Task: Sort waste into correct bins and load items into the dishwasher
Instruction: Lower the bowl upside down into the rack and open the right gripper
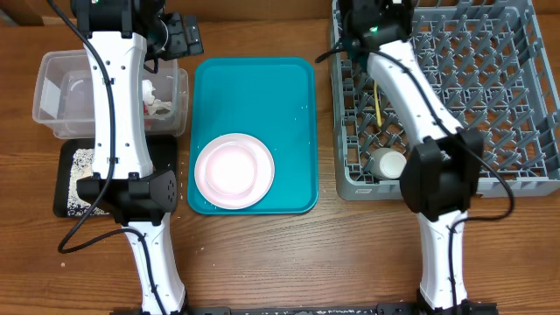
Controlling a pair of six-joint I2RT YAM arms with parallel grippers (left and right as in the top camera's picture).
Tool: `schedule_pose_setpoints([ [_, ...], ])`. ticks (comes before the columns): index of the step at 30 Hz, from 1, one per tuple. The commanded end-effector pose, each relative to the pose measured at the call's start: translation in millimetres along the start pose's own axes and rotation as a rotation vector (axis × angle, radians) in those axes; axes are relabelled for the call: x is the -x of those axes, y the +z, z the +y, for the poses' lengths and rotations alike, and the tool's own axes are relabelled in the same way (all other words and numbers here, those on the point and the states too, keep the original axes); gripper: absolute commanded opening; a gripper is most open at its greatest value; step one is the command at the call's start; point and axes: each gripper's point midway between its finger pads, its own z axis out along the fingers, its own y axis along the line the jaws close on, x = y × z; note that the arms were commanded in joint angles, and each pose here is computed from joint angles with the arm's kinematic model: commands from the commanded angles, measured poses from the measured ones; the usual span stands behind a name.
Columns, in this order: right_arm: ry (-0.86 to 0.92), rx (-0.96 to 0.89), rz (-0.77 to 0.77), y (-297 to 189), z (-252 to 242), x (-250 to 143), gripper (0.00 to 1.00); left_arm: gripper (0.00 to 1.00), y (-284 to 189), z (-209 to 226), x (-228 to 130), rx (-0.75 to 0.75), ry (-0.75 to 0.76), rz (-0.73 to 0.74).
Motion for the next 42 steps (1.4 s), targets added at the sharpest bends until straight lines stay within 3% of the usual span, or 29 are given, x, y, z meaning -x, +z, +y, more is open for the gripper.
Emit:
schedule_pose_setpoints([
  [1,0.301,0.416,0.069,-51.3,2.5,35.5,0.7,1.0,-3.8,0.6,0.7,-0.008,-0.011,-0.006],
  [4,0.347,0.57,0.105,-68.4,-7.9,45.4,0.69,1.0,-3.8,1.0,0.8,-0.008,-0.011,-0.006],
  [9,0.604,0.54,0.174,-43.0,-46.1,48.0,0.49,1.0,-3.8,1.0,0.8,-0.008,-0.011,-0.006],
  [15,0.763,0.615,0.296,-4.2,-41.7,31.7,0.49,1.0,-3.8,0.6,0.7,-0.008,-0.011,-0.006],
  [25,0.819,0.634,0.375,47.1,1.6,-0.8,0.49,1.0,-3.8,0.6,0.7,-0.009,-0.011,-0.006],
  [42,0.827,0.59,0.463,92.7,30.6,-50.2,0.46,1.0,-3.8,0.6,0.7,-0.008,-0.011,-0.006],
])
